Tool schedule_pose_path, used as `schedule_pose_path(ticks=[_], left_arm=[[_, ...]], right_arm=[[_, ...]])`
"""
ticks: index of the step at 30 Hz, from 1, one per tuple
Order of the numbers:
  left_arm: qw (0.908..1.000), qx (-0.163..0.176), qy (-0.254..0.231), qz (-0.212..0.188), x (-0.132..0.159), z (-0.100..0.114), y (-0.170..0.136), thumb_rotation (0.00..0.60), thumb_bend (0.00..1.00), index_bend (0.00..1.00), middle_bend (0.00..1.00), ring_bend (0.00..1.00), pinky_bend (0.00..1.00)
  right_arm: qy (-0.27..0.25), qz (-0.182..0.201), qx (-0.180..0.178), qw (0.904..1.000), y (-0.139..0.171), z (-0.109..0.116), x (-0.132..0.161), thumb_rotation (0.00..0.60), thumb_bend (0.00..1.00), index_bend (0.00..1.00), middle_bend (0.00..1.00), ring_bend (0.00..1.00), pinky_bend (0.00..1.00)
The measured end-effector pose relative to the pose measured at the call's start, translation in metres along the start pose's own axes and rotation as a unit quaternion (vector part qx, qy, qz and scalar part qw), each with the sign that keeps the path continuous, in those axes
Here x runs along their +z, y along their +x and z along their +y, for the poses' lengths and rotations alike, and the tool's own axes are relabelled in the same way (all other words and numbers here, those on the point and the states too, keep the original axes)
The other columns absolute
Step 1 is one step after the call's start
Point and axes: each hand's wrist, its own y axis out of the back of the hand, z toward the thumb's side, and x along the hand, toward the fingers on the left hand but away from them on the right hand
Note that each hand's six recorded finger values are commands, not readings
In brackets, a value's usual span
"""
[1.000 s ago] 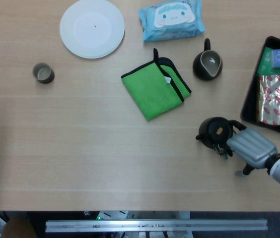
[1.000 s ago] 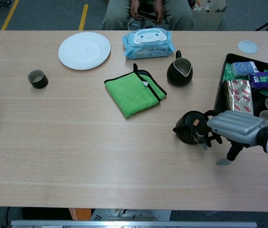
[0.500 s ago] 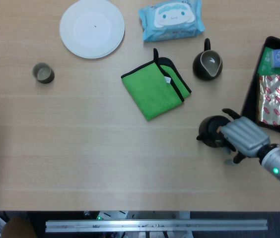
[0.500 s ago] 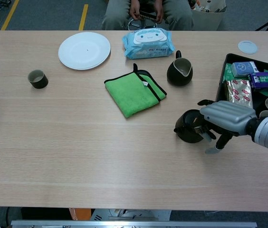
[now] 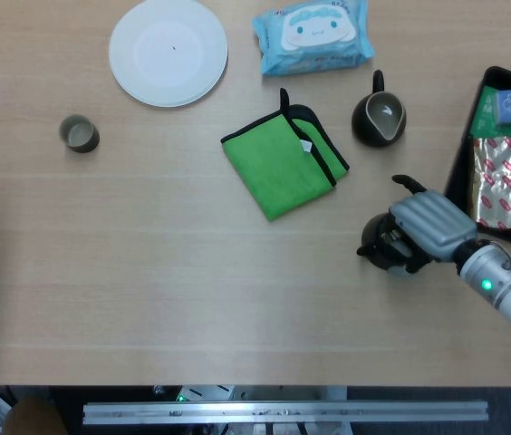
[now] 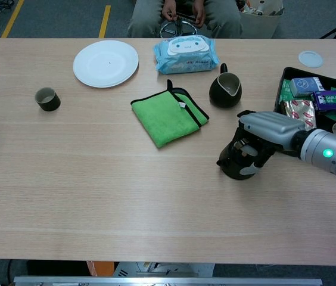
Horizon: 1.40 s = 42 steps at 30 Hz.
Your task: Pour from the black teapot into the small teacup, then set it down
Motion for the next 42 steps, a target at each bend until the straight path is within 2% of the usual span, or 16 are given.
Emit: schedule_pose_path(ticks=[19, 32, 36, 38, 42], left_arm=[[1.0000, 0.003, 0.000, 0.000, 0.003, 0.000, 0.000, 0.600, 0.44, 0.16, 0.16, 0.13, 0.13], [1.0000, 0.006, 0.000, -0.002, 0.004, 0.001, 0.001, 0.600, 0.44, 0.16, 0.17, 0.13, 0.13], [0.9999, 0.010, -0.003, -0.003, 0.004, 0.002, 0.001, 0.600, 0.40, 0.16, 0.17, 0.13, 0.13], [0.9999, 0.011, -0.003, -0.005, 0.005, 0.002, 0.001, 0.600, 0.39, 0.16, 0.17, 0.13, 0.13], [0.9999, 0.011, -0.003, -0.006, 0.006, 0.002, 0.001, 0.600, 0.38, 0.16, 0.17, 0.13, 0.13]], right_arm=[[-0.024, -0.003, -0.010, 0.9997, -0.006, 0.002, -0.004, 0.600, 0.00, 0.96, 0.96, 0.88, 0.05], [-0.025, 0.008, -0.041, 0.9988, -0.007, 0.034, 0.002, 0.600, 0.00, 0.97, 0.96, 0.88, 0.05], [-0.023, 0.009, -0.054, 0.9982, -0.007, 0.045, 0.003, 0.597, 0.00, 0.97, 0.96, 0.88, 0.05], [-0.021, 0.007, -0.059, 0.9980, -0.007, 0.049, 0.003, 0.536, 0.00, 0.98, 0.96, 0.88, 0.05], [-0.018, 0.004, -0.066, 0.9976, -0.004, 0.054, 0.001, 0.345, 0.00, 1.00, 0.96, 0.88, 0.04]])
